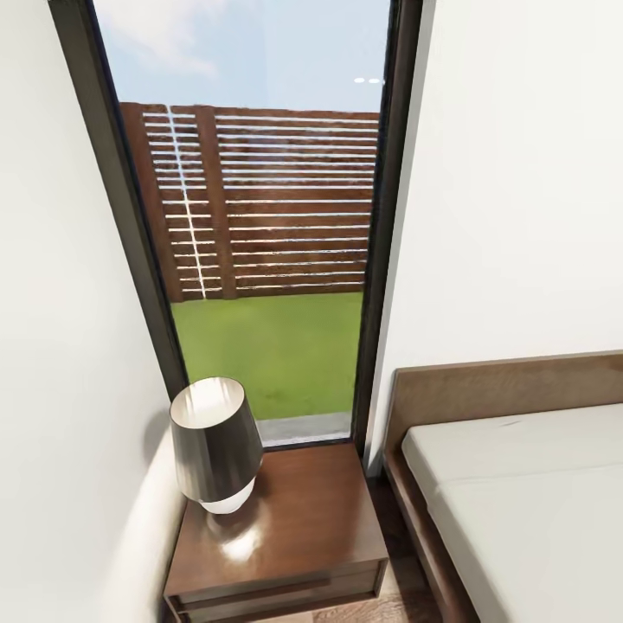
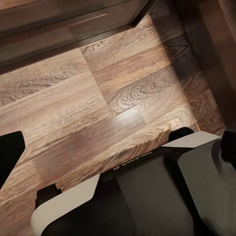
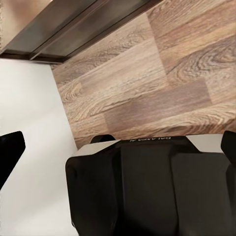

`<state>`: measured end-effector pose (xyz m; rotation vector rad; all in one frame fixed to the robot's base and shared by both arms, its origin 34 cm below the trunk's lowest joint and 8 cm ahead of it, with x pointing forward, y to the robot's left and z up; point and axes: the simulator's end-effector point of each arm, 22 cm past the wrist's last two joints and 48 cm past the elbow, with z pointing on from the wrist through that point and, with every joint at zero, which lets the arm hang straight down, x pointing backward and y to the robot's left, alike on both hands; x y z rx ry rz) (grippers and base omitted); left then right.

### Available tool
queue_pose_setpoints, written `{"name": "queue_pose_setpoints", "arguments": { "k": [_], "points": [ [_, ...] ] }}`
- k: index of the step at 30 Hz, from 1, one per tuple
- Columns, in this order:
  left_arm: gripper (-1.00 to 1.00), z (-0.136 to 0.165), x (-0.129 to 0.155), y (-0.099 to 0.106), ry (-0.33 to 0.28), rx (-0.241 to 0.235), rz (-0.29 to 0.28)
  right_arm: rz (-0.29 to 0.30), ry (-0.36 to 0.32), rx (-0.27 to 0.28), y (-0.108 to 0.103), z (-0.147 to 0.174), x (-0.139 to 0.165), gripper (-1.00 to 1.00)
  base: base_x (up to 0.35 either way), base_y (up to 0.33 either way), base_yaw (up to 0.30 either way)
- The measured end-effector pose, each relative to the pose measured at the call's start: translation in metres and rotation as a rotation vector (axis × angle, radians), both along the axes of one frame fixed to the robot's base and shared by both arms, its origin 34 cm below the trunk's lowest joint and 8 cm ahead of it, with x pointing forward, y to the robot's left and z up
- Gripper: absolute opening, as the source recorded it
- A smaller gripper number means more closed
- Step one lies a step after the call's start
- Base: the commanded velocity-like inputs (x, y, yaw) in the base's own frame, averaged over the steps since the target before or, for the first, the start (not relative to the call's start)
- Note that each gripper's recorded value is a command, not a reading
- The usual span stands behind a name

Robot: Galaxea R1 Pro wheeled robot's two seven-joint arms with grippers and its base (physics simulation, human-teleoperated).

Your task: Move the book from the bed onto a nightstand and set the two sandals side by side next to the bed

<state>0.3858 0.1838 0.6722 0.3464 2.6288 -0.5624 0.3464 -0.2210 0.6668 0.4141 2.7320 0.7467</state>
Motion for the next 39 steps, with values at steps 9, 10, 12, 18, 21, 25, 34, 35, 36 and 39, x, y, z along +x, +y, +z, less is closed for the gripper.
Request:
{"name": "queue_pose_setpoints", "arguments": {
  "k": [9,10,12,18,21,25,34,35,36,39],
  "points": [
    [1.00,0.0030,-0.0021,0.0001,0.000,0.000,0.000,0.000,0.000,0.000,-0.0001,0.0030,-0.0021,1.00,0.000,0.000,0.000],
    [1.00,0.0030,-0.0021,0.0000,0.000,0.000,0.000,0.000,0.000,0.000,0.0001,0.0030,-0.0022,1.00,0.000,0.000,0.000],
    [1.00,0.0030,-0.0021,0.0001,0.000,0.000,0.000,0.000,0.000,0.000,-0.0001,0.0030,-0.0021,1.00,0.000,0.000,0.000],
    [1.00,0.0030,-0.0021,0.0001,0.000,0.000,0.000,0.001,0.000,0.000,0.0002,0.0030,-0.0022,1.00,0.000,0.000,0.000],
    [1.00,0.0030,-0.0021,0.0001,0.000,0.000,0.000,0.001,0.000,0.000,0.0002,0.0030,-0.0022,1.00,0.000,0.000,0.000],
    [1.00,0.0030,-0.0021,0.0000,0.000,0.000,0.000,0.000,0.000,0.000,-0.0001,0.0030,-0.0021,1.00,0.000,0.000,0.000],
    [1.00,0.0030,-0.0021,0.0000,0.000,0.000,0.000,-0.001,0.000,0.000,-0.0001,0.0031,-0.0019,1.00,0.000,0.000,0.000],
    [1.00,0.0030,-0.0021,0.0000,0.000,0.000,0.000,-0.001,0.000,0.000,-0.0001,0.0031,-0.0019,1.00,0.000,0.000,0.000],
    [1.00,0.0030,-0.0021,0.0000,0.000,0.000,0.000,-0.001,0.000,0.000,-0.0001,0.0031,-0.0019,1.00,0.000,0.000,0.000],
    [1.00,0.0030,-0.0021,0.0000,0.000,0.000,0.000,-0.002,0.000,0.001,-0.0002,0.0032,-0.0018,1.00,0.000,0.000,-0.011]
  ]
}}
